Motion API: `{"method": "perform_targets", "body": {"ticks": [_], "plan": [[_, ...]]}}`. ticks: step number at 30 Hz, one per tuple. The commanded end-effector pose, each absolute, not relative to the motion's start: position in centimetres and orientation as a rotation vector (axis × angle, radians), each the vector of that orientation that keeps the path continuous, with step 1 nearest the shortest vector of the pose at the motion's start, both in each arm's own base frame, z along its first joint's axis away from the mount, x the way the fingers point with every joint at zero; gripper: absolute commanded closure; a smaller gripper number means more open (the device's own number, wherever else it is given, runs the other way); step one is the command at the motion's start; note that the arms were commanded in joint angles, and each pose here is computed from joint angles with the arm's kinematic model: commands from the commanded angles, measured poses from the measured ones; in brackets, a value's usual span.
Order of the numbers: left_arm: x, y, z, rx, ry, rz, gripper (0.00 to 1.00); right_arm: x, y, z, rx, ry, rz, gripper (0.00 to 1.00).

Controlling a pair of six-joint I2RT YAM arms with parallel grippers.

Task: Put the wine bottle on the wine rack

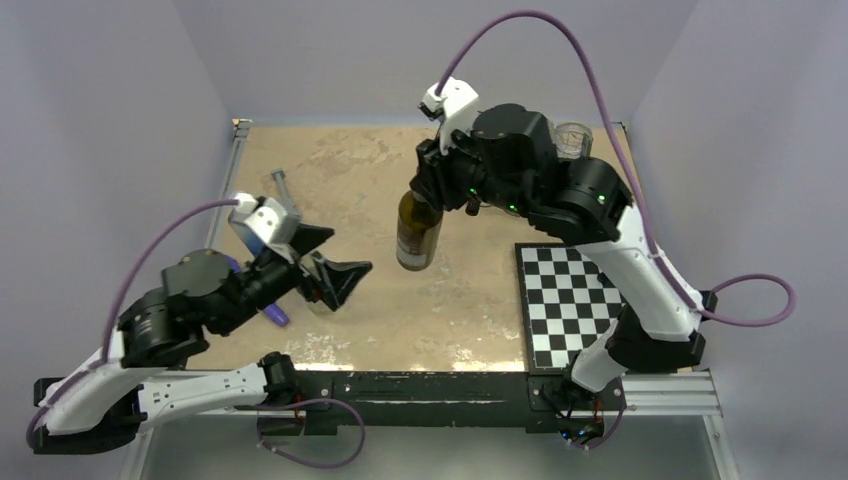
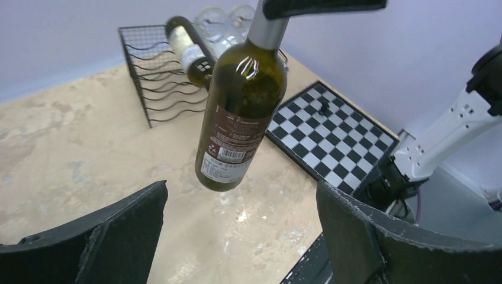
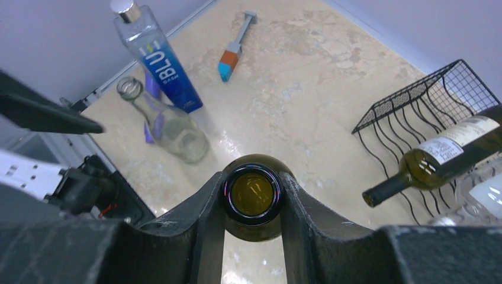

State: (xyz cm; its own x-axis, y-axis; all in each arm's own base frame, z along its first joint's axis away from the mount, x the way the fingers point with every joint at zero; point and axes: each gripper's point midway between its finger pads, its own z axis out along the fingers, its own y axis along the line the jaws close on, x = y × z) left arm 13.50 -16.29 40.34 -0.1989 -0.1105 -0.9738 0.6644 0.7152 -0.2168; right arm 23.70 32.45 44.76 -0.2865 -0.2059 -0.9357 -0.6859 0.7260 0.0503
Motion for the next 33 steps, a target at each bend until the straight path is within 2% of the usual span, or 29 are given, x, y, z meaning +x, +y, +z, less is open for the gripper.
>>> {"method": "perform_targets", "body": {"ticks": [1, 13, 16, 26, 33], "plan": [[13.2, -22.1, 40.0, 0.573, 1.581, -0.883, 0.01, 19.8, 28.9, 48.6, -0.679, 1.804, 0.678, 1.00], [9.5, -32.5, 35.9, 0.889, 1.445, -1.259, 0.01, 13.2, 25.1, 51.2, -0.767, 1.747, 0.911, 1.00], [9.9, -33.6, 35.1, 0.879, 1.477, -1.268, 0.01, 11.8, 25.0, 52.0, -0.785, 1.714, 0.990, 1.00], [7.9, -35.2, 36.9, 0.897, 1.286, -1.458, 0.01, 9.8, 25.2, 54.7, -0.761, 1.620, 1.161, 1.00], [6.6, -35.7, 36.3, 0.966, 1.271, -1.520, 0.19, 9.2, 25.1, 55.6, -0.737, 1.567, 1.217, 1.00]]}}
